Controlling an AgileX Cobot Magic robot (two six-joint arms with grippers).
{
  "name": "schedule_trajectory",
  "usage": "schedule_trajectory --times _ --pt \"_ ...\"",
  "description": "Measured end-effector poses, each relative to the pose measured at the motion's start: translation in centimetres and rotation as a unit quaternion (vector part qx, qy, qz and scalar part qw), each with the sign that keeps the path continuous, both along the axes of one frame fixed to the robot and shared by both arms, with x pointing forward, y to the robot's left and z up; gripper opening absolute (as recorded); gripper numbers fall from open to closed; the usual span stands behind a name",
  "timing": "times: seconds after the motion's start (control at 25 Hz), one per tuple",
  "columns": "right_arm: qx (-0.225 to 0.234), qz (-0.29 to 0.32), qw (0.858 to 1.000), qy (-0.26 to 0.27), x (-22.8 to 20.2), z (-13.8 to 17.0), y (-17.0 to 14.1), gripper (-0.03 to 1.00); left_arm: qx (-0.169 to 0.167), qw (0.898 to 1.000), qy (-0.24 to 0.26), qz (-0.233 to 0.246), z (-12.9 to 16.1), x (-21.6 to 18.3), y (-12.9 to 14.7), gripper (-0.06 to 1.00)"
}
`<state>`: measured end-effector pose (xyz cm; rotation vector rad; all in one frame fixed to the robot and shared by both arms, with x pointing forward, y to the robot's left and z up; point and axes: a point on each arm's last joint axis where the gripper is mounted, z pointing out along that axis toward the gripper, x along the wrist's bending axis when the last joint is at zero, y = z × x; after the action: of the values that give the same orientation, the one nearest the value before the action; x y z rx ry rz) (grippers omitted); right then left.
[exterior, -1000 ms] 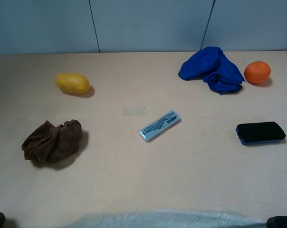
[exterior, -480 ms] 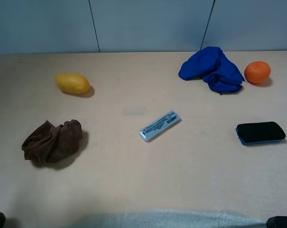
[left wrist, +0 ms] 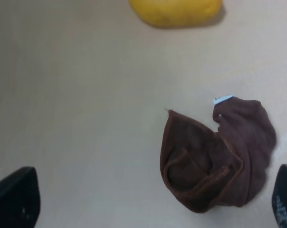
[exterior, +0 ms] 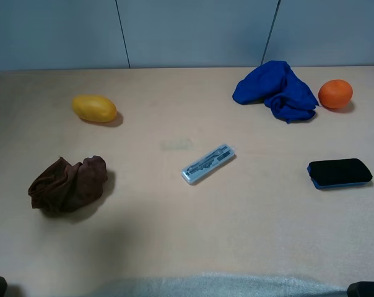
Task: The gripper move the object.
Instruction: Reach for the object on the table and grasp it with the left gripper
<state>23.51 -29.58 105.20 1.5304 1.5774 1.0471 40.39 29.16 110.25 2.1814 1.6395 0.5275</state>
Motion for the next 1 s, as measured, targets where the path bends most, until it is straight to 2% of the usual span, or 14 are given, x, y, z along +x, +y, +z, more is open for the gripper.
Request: schedule_trajectory --times 0.4,0.64,1.0 --pt "0.0 0.0 1.0 0.0 0.0 0.0 0.0 0.69 0.019 0.994 0.075 -0.081 -1.3 6.1 -0.6 0.99" --pt "0.0 0.0 1.0 0.0 0.0 0.0 0.0 0.69 0.036 0.983 0.124 -0.134 -2.3 9.3 -0.7 0.99" --pt "0.0 0.0 1.0 0.0 0.0 0.0 0.0 0.69 0.054 0.965 0.157 -0.201 -4.1 13.6 -0.9 0.99"
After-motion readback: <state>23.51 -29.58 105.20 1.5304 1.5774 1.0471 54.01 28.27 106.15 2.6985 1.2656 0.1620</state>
